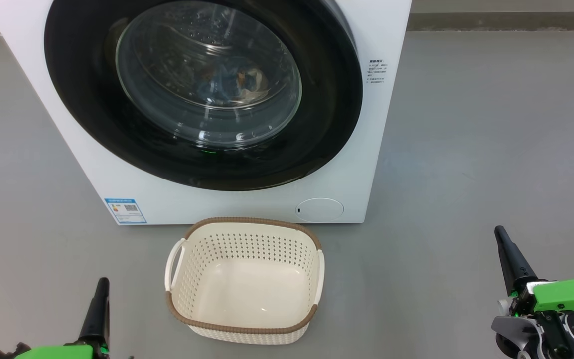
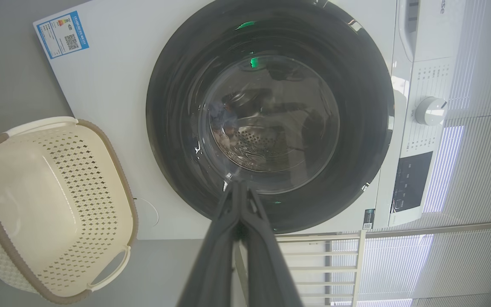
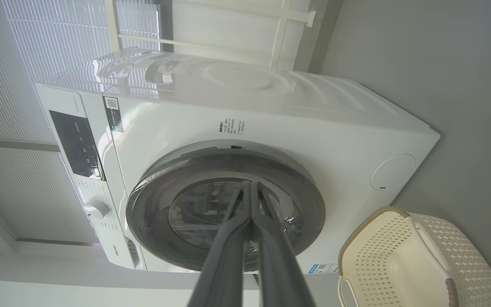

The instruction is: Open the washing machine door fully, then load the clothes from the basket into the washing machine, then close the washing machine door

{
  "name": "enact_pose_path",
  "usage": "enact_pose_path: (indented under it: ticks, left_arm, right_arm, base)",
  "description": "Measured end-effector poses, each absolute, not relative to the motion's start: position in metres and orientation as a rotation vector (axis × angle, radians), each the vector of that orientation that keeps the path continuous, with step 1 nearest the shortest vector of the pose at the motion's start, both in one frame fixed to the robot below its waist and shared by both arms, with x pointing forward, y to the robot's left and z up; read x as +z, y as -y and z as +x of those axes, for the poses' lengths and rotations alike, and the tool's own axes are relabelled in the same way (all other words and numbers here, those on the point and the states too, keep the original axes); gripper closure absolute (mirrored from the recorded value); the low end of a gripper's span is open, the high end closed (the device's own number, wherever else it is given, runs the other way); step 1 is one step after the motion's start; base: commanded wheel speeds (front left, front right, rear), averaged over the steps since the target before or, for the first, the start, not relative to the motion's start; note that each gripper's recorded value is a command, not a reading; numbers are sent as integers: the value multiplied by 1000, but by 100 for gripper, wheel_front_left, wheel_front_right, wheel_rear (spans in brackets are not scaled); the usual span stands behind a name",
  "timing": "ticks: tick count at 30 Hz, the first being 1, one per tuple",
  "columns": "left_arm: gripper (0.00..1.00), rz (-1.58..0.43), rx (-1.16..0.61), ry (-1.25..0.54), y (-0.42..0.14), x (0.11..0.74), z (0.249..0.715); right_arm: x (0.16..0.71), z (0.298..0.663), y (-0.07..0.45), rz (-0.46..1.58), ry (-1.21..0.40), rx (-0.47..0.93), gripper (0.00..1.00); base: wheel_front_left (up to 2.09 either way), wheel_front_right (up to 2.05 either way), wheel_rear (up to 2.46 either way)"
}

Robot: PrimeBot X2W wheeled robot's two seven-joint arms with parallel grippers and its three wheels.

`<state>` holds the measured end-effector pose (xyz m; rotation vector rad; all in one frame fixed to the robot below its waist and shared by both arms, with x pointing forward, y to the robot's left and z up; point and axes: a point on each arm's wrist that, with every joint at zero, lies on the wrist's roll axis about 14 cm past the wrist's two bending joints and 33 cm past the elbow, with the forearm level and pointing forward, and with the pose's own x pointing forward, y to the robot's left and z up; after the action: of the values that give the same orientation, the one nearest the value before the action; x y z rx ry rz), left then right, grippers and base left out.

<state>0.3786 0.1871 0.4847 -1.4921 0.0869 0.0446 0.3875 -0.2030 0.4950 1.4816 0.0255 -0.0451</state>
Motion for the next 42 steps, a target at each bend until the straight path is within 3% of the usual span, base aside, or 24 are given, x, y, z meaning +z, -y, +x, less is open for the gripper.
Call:
enact_pose_path:
  ticks: [9,42]
  left_arm:
    - [100,-1567,36,-78,-189,488,378]
    - [100,-1567,37,-77,-189,488,378]
  right_arm:
    - [497,388,205,1564,-12,-46,100]
    - [497,388,205,1569,-10,-45,100]
  base:
    - [0,0,0]
    - [0,0,0]
